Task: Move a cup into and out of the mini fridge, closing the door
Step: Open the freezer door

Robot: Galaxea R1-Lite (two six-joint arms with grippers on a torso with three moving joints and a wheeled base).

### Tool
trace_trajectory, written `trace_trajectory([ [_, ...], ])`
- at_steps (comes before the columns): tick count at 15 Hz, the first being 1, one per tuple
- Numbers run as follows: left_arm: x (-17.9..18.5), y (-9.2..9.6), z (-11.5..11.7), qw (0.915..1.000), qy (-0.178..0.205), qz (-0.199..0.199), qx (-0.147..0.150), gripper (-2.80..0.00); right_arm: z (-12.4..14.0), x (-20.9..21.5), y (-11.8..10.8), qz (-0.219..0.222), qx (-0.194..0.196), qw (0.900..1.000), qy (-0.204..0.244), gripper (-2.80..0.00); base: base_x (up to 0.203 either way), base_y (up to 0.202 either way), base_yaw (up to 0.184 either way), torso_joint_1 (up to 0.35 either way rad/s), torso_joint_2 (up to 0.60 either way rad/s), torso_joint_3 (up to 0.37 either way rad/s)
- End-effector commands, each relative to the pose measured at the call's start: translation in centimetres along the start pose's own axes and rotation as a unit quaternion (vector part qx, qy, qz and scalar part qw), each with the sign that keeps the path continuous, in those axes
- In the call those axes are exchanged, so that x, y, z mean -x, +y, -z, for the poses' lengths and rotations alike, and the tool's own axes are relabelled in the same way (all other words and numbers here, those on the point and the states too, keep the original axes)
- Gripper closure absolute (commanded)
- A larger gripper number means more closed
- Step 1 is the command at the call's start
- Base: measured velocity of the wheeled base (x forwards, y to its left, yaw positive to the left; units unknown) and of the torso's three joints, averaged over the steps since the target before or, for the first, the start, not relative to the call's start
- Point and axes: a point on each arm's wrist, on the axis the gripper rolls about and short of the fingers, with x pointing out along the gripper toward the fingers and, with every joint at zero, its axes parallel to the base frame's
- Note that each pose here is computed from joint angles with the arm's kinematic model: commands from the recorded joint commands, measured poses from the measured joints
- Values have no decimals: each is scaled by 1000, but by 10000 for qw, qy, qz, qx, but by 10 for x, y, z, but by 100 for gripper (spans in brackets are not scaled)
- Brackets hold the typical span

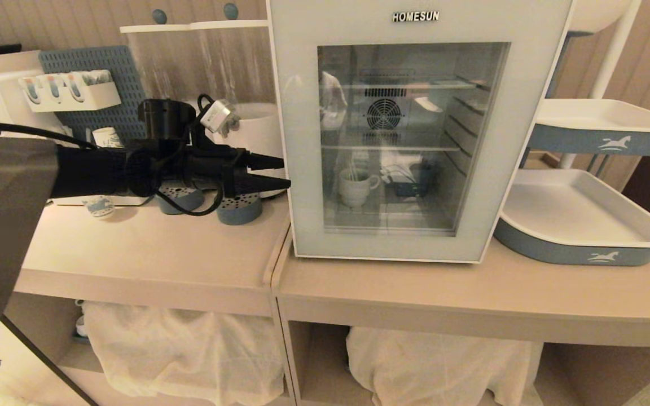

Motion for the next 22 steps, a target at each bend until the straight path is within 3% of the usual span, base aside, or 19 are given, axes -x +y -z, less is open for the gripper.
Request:
trace_trajectory([
  [1, 0, -7, -10, 9999, -38, 75, -102, -280, 4, -1, 0, -6, 2, 10000, 70, 0, 0, 0, 0, 0, 0, 0],
  [4, 1, -18, -15, 9999, -44, 130, -56, -280, 4, -1, 0, -6, 2, 10000, 70, 0, 0, 0, 0, 0, 0, 0],
  [11, 14, -81, -37, 9998, -36, 191, -72, -280, 4, -1, 0, 9, -29, 10000, 63, 0, 0, 0, 0, 0, 0, 0],
  [15, 14, -143, -47, 9990, -27, 418, -146, -280, 4, -1, 0, 17, -82, 9999, 70, 0, 0, 0, 0, 0, 0, 0],
  [19, 19, -212, -70, 9965, -127, 663, -493, -280, 4, -1, 0, 17, -106, 9999, 70, 0, 0, 0, 0, 0, 0, 0],
  [22, 27, -258, -83, 9970, -207, 601, -444, -280, 4, -1, 0, 14, -103, 9999, 70, 0, 0, 0, 0, 0, 0, 0],
])
